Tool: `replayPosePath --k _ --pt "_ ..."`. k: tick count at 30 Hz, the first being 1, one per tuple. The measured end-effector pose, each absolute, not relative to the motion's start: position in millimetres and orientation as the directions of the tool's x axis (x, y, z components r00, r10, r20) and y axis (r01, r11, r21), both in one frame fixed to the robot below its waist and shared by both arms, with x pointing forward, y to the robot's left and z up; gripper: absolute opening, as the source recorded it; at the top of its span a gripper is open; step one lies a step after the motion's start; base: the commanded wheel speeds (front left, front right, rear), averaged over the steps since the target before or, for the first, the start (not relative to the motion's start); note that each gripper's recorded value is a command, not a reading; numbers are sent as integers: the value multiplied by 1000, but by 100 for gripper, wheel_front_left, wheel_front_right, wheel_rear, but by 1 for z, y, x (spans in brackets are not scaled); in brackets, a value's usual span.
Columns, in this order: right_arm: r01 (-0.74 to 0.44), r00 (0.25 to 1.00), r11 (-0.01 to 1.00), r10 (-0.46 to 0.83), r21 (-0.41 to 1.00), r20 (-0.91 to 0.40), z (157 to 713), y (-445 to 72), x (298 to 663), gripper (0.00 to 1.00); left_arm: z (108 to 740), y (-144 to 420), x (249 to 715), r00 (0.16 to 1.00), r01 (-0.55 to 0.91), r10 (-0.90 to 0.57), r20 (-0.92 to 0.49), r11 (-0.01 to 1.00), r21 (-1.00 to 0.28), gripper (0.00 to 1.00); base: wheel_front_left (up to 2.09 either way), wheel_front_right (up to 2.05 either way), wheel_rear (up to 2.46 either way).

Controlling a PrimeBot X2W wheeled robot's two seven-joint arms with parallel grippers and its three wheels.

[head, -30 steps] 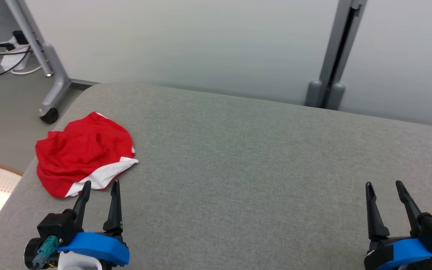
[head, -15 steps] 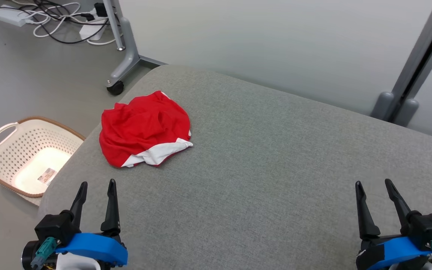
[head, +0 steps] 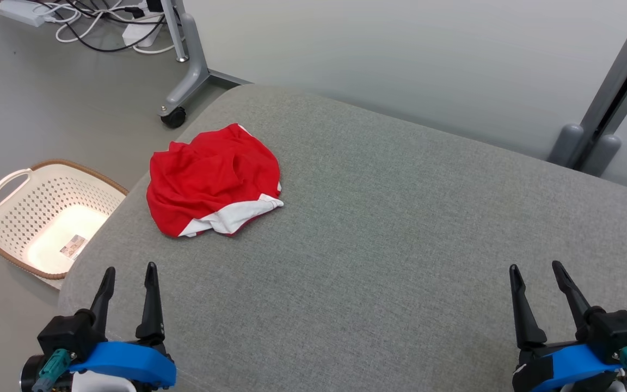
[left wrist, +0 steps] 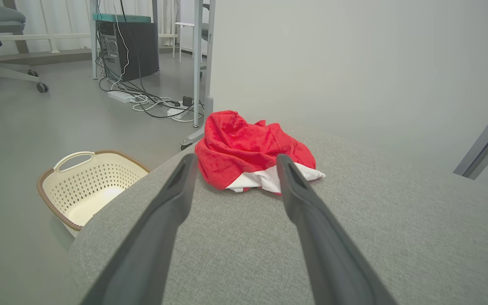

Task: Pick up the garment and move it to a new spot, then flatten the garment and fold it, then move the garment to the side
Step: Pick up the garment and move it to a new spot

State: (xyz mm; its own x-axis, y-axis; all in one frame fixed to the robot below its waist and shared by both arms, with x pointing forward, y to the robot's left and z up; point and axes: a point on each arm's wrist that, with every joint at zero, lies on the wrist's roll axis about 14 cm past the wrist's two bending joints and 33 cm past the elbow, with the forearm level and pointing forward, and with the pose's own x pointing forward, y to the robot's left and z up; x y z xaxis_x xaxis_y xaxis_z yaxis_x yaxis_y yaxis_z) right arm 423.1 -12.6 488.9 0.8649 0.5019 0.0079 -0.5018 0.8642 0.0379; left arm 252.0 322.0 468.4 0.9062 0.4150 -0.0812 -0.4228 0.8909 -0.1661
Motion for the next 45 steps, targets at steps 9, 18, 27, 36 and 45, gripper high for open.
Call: replayPosePath --k 9,18,27,36,45 --pt "-477 877 877 479 49 -36 470 -21 436 100 489 354 281 886 -463 460 -58 870 -169 100 0 0 0" --pt "-454 887 890 456 51 -71 444 -34 468 100 480 387 361 883 -467 446 -150 867 -173 100 0 0 0" --pt "-405 909 913 407 45 -93 418 -61 489 100 409 412 416 800 -527 458 -388 845 -88 100 0 0 0" --pt "-365 929 930 367 33 -53 419 -79 492 100 337 418 399 544 -683 475 -692 729 -37 100 0 0 0" --pt "-365 931 930 364 36 17 445 -77 487 100 355 402 401 574 -662 392 -719 739 -125 0 0 0 0"
